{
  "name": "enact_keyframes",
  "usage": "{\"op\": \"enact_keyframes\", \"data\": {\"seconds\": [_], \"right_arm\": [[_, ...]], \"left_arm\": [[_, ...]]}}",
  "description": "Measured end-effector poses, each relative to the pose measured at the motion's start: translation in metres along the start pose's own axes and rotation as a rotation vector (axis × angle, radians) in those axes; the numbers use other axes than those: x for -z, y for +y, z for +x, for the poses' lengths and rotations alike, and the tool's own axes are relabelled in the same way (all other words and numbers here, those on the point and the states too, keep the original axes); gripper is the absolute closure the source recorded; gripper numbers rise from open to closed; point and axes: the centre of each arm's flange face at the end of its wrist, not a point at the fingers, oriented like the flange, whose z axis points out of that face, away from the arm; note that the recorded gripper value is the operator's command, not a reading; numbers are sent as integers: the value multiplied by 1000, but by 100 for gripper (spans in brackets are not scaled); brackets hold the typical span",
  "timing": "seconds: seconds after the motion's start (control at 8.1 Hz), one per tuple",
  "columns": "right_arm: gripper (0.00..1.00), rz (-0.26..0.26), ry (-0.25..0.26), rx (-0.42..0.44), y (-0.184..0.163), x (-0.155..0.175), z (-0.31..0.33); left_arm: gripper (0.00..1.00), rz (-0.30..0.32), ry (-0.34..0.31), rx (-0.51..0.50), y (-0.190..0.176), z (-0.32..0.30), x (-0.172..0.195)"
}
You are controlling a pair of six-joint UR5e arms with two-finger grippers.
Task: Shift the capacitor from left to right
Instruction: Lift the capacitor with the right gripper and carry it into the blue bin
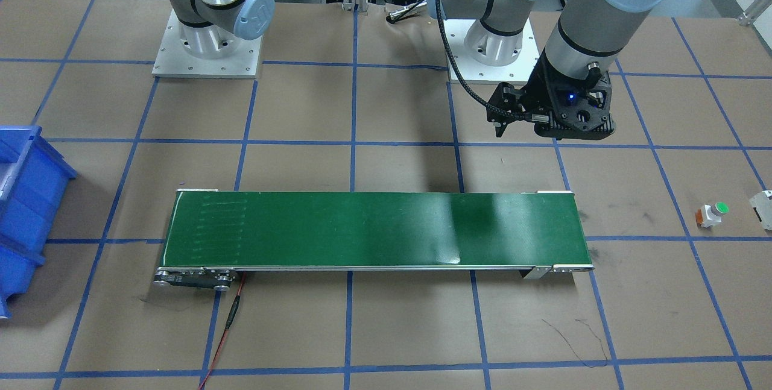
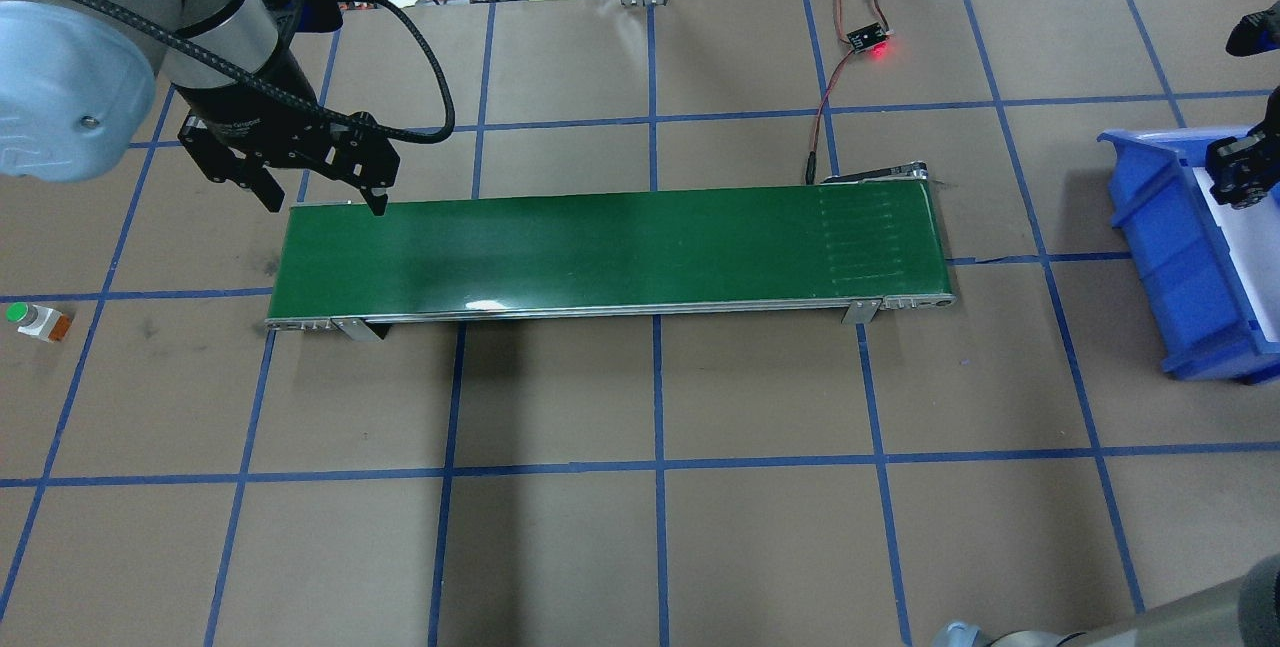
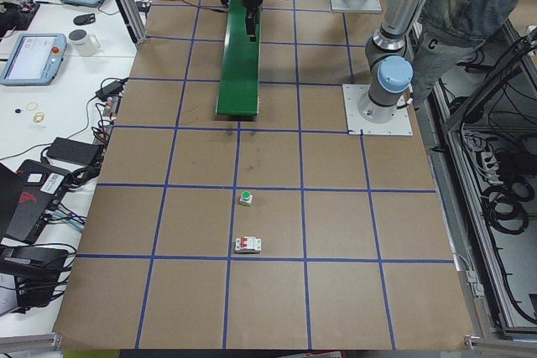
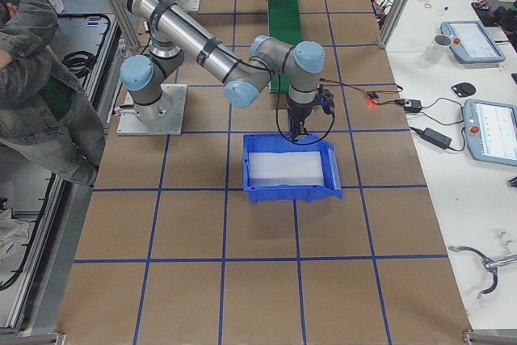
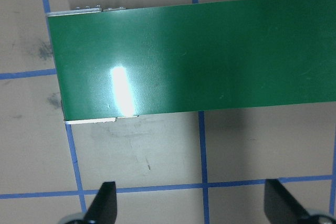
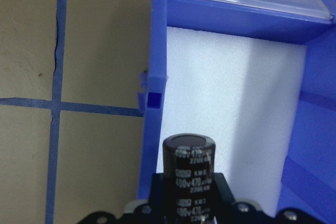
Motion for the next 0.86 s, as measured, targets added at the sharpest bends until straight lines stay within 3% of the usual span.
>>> {"op": "enact_keyframes", "data": {"seconds": [0.86], "right_arm": [[100,-22,-29,29,2,-66,43]], "left_arm": [[0,0,3,0,0,0,0]]}}
